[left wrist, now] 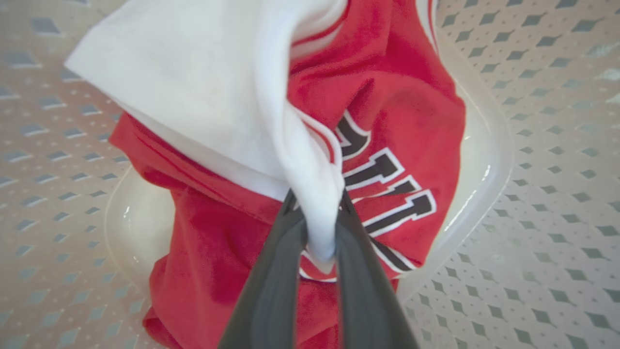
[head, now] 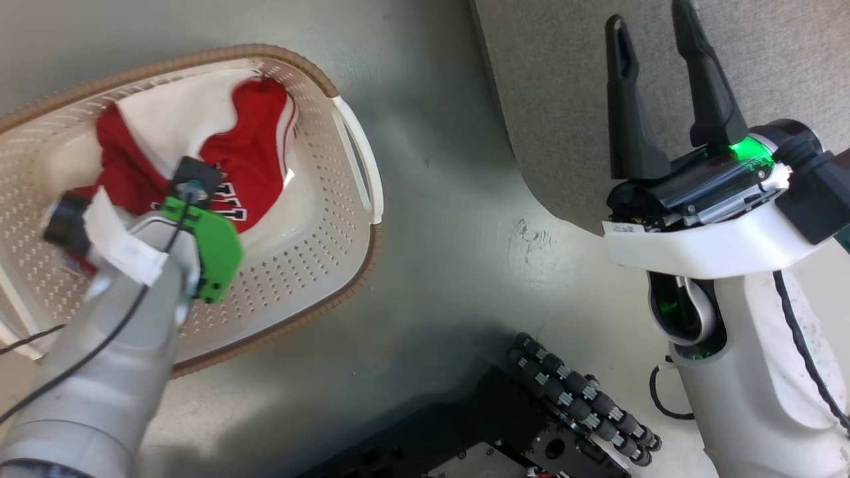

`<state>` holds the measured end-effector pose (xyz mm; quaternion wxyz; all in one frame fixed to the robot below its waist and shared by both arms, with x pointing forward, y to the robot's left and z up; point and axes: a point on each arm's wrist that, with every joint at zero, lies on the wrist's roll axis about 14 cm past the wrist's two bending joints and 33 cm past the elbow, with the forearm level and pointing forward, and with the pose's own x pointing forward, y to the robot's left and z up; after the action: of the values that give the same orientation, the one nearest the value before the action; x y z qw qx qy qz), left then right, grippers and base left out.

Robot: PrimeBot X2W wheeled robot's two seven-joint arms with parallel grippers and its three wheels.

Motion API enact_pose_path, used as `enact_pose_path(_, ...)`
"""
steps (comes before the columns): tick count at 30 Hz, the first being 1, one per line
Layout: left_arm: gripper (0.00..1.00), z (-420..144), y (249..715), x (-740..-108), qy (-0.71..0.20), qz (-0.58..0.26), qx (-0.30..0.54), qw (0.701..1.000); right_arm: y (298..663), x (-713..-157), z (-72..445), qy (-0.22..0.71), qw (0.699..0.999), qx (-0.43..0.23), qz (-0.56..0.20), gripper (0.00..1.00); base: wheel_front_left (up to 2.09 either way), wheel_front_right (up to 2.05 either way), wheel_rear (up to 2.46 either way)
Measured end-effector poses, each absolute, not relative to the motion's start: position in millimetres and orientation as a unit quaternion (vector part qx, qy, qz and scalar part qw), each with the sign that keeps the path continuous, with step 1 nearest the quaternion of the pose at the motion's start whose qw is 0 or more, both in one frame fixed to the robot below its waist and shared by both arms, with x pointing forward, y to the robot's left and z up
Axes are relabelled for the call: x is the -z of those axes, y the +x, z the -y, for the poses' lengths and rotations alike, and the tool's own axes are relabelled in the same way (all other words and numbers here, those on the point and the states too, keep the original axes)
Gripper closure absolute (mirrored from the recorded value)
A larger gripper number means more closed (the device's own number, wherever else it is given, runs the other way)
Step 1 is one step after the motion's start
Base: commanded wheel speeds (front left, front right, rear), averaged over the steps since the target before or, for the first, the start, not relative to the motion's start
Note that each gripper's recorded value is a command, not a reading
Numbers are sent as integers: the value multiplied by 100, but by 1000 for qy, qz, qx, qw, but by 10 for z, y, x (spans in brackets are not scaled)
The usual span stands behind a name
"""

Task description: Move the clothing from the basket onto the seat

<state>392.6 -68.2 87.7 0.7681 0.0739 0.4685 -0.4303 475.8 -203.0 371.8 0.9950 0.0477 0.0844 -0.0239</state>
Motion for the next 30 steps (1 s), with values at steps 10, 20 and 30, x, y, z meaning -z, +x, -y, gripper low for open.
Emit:
enact_pose_path(10,100,869,4084,-1345,30,-424,420,802,4798,-3906,1989,43,997,14,-62,0,0,0,0)
enact_pose_path(20,100,680,4176,-1768,-9,-392,386,835,4733,-4035,1910,37,998,-10,-56,0,0,0,0)
enact_pose_path(30,100,465,4265,-2205,-27,-360,353,863,4644,-4208,1830,38,998,-27,-45,0,0,0,0)
